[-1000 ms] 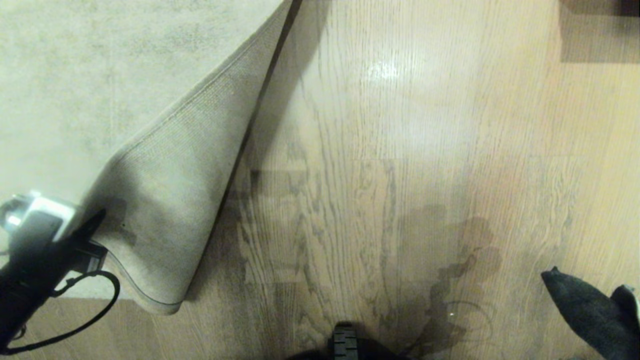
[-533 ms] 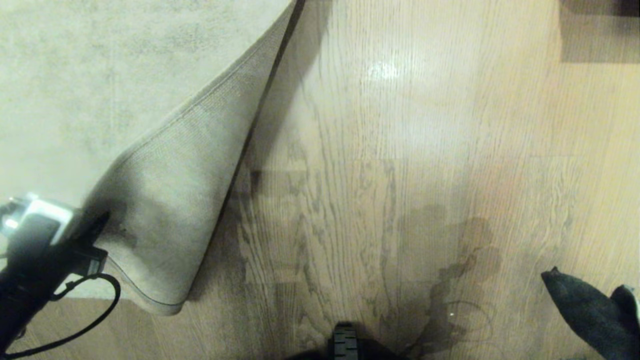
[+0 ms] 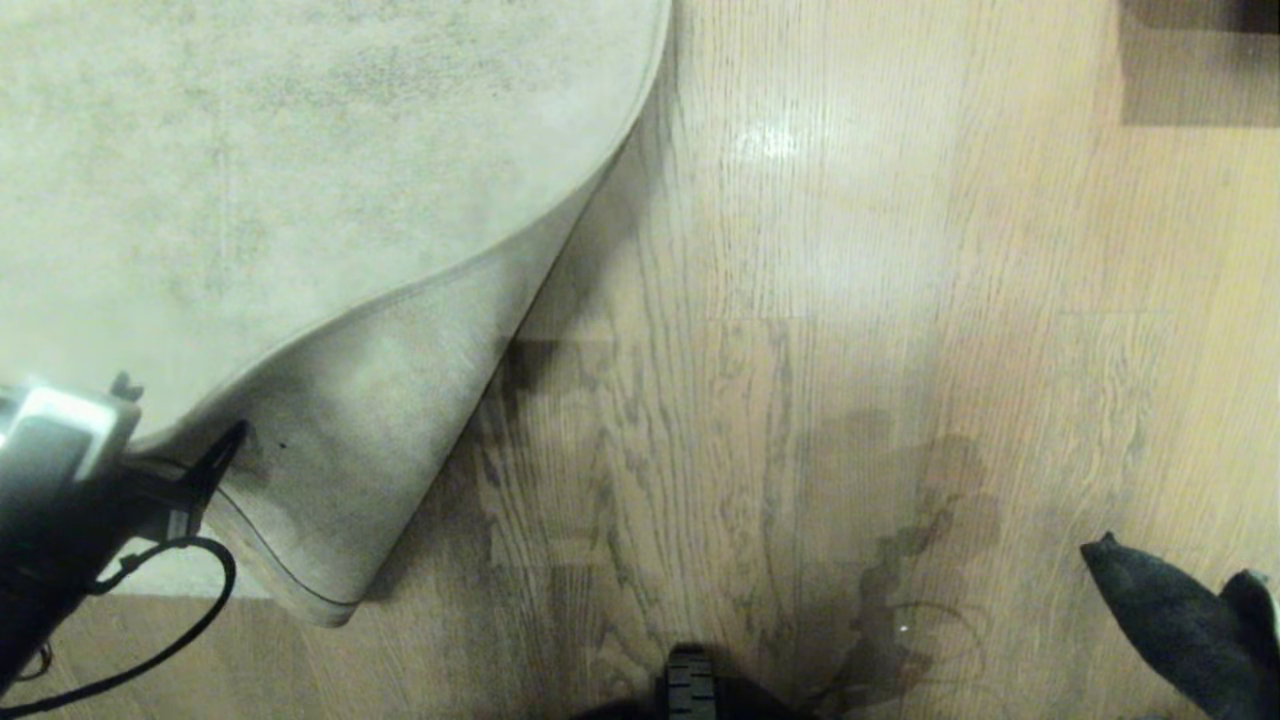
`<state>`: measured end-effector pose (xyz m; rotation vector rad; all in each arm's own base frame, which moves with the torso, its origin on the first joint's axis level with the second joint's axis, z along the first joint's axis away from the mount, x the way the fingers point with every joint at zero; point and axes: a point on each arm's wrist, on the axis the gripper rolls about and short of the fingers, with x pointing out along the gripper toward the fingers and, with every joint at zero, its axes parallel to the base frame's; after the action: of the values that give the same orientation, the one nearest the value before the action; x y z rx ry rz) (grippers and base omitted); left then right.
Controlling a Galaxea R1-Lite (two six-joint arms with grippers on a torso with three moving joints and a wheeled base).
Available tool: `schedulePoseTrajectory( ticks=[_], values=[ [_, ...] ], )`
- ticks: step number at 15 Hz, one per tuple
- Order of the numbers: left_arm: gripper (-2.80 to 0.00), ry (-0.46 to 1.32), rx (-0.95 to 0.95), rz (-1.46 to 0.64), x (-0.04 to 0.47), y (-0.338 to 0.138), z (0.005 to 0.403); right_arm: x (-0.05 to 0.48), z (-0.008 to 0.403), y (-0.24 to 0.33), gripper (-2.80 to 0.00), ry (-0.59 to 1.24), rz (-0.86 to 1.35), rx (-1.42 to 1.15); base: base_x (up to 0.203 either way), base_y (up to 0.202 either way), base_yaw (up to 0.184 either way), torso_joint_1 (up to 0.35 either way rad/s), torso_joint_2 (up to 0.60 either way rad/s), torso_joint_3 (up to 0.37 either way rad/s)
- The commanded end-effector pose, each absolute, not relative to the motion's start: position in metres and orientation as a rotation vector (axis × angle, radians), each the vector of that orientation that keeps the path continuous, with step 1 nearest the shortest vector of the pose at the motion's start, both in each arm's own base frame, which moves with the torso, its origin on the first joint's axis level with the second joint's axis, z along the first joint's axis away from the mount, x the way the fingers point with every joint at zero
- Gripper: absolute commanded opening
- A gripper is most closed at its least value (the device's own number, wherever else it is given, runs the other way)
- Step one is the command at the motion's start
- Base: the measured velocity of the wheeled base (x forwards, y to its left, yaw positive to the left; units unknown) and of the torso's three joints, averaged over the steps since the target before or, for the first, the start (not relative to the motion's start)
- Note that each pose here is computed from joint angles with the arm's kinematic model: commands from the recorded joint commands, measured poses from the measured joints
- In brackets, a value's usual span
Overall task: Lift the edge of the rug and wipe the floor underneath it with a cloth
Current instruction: Lay down the carpet
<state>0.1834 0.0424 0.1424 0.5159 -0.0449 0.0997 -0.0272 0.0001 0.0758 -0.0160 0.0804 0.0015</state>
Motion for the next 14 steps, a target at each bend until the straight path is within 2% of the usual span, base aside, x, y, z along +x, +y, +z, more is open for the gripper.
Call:
schedulePoseTrajectory(
  ticks=[1, 7, 14],
  values=[
    [0.00, -0.162, 0.521, 0.126, 0.174, 0.040, 0.161, -0.027, 0.076, 0.000, -2.80, 0.083, 0.002, -0.017, 0.000, 0.000, 0.000, 0.000, 0.00, 0.000],
    [0.00, -0.355, 0.493, 0.140, 0.161, 0.033, 0.197, -0.027, 0.076, 0.000, -2.80, 0.083, 0.001, -0.017, 0.000, 0.000, 0.000, 0.000, 0.00, 0.000],
    [0.00, -0.371, 0.482, 0.126, 0.139, 0.026, 0.193, -0.027, 0.076, 0.000, -2.80, 0.083, 0.001, -0.017, 0.000, 0.000, 0.000, 0.000, 0.00, 0.000]
  ],
)
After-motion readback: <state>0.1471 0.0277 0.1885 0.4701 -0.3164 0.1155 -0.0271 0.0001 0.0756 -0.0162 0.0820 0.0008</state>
